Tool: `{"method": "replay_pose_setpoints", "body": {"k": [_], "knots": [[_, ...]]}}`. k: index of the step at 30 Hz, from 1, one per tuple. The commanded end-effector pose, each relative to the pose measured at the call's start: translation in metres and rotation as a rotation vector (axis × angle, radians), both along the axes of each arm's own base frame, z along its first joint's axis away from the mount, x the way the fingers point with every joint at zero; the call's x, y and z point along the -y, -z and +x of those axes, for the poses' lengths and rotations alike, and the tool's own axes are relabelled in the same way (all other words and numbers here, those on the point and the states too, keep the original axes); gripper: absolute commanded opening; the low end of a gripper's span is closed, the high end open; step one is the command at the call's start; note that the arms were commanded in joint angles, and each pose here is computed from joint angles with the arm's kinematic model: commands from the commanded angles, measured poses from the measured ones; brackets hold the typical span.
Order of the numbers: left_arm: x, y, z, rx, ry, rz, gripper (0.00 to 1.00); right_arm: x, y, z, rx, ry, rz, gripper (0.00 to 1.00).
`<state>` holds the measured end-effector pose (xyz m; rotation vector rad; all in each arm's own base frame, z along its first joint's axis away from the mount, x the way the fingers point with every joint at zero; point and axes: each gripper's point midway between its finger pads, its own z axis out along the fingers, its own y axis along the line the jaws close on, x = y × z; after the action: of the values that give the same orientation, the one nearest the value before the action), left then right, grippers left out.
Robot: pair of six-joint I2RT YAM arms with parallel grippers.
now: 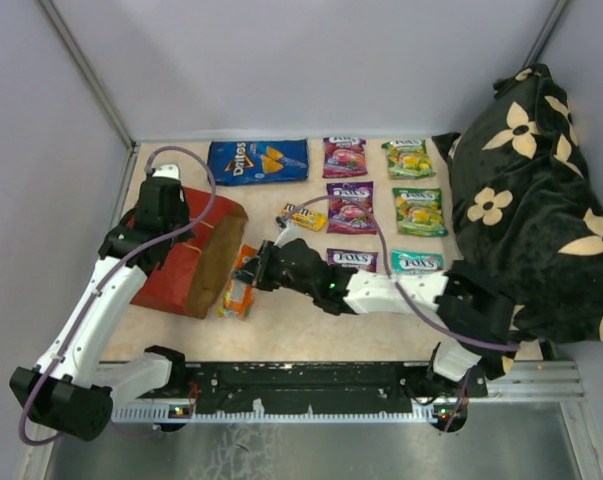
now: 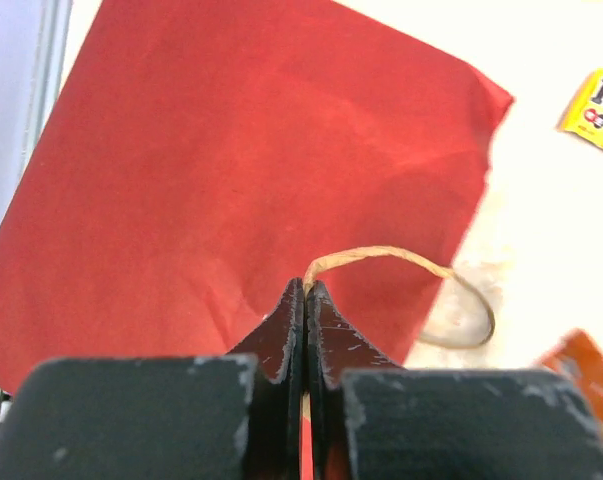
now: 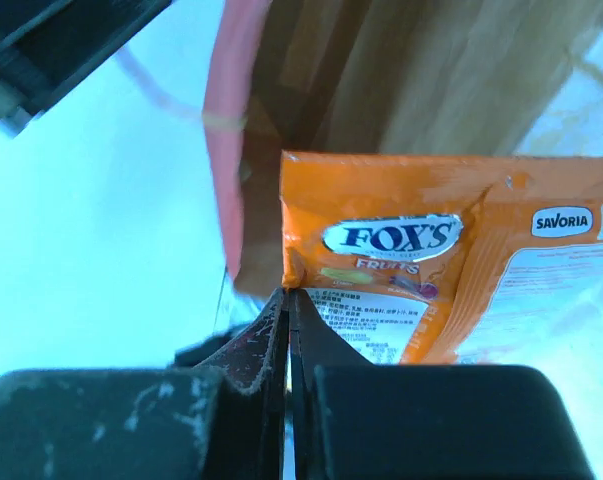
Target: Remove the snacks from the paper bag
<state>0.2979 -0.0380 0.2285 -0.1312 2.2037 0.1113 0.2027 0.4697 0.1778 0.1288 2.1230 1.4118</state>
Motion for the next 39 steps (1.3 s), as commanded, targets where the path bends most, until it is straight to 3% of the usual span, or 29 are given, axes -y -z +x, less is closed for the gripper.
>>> {"method": "replay_pose_setpoints", "body": {"k": [1, 6, 10, 16, 20, 23, 28, 32, 34, 35, 37, 39], "knots": [[-0.016, -0.017, 0.009, 0.066, -0.085, 0.053, 0.00, 0.039, -0.048, -0.033, 0.206, -0.197, -0.071, 0.00], [-0.028, -0.031, 0.012, 0.082, -0.126, 0.113, 0.00, 0.090, -0.038, -0.028, 0.315, -0.281, -0.232, 0.00], [-0.028, -0.048, 0.018, 0.108, -0.121, 0.117, 0.00, 0.097, -0.032, -0.012, 0.339, -0.344, -0.291, 0.00], [-0.026, -0.087, 0.025, 0.171, -0.112, 0.110, 0.00, 0.062, -0.047, -0.002, 0.390, -0.434, -0.158, 0.00], [-0.030, -0.118, 0.027, 0.220, -0.122, 0.122, 0.00, 0.075, 0.007, 0.024, 0.311, -0.337, -0.200, 0.00], [-0.032, -0.136, 0.025, 0.239, -0.114, 0.136, 0.00, 0.099, 0.041, 0.035, 0.212, -0.265, -0.152, 0.00], [-0.036, -0.166, 0.023, 0.287, -0.120, 0.153, 0.00, 0.107, 0.037, 0.040, 0.197, -0.206, -0.090, 0.00], [-0.039, -0.179, 0.020, 0.304, -0.124, 0.157, 0.00, 0.128, 0.069, 0.058, 0.137, -0.055, -0.201, 0.00], [-0.039, -0.182, 0.019, 0.305, -0.120, 0.160, 0.00, 0.134, 0.084, 0.064, 0.121, -0.029, -0.270, 0.45], [-0.039, -0.183, 0.018, 0.306, -0.118, 0.159, 0.00, 0.134, 0.084, 0.066, 0.125, -0.025, -0.283, 0.62], [-0.038, -0.184, 0.017, 0.307, -0.111, 0.155, 0.00, 0.133, 0.066, 0.072, 0.170, -0.006, -0.262, 0.80], [-0.037, -0.186, 0.017, 0.312, -0.104, 0.148, 0.00, 0.132, 0.035, 0.077, 0.237, 0.024, -0.218, 0.89]]}}
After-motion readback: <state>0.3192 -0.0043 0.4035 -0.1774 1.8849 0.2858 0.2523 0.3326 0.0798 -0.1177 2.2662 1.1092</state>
